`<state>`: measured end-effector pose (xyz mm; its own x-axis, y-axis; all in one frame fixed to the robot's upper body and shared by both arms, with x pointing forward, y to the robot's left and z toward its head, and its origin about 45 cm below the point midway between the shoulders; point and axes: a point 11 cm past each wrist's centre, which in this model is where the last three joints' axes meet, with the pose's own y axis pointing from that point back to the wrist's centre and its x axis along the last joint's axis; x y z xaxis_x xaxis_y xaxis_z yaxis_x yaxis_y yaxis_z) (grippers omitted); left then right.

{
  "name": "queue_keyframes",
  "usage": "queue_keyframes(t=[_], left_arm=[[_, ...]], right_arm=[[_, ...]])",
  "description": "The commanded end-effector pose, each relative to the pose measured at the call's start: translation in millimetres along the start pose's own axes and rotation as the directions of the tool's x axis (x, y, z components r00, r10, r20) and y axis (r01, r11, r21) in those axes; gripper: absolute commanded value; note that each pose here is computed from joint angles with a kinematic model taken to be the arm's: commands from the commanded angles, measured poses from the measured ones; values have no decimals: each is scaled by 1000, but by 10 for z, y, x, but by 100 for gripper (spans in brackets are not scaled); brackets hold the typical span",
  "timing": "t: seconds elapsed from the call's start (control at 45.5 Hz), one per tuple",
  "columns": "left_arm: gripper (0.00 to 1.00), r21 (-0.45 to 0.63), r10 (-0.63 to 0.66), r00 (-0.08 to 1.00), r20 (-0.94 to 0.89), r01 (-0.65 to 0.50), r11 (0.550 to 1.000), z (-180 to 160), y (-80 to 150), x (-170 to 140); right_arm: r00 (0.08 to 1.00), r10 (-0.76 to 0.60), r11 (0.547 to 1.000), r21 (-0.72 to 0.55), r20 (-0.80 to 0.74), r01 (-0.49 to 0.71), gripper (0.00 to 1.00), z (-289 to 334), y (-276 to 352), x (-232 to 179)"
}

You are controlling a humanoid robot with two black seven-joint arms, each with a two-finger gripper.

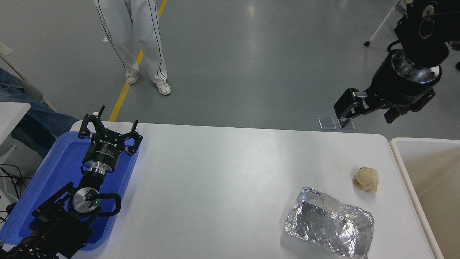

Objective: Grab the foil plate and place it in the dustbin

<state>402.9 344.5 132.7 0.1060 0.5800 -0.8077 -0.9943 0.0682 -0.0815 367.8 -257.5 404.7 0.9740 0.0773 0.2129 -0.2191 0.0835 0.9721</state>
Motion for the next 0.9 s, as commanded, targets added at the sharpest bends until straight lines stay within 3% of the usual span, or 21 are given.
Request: queue_keyframes(t=[0.0, 0.879], left_arm=[[100, 6, -2, 1000, 4, 2, 1000, -12, 1, -3], [100, 1, 0, 1000, 0, 0, 1000, -3, 0, -1]], right_arm=[[1000, -16, 1000, -2, -1, 16, 100, -1, -57, -21], [999, -42, 999, -3, 1, 42, 100, 7, -152, -59]])
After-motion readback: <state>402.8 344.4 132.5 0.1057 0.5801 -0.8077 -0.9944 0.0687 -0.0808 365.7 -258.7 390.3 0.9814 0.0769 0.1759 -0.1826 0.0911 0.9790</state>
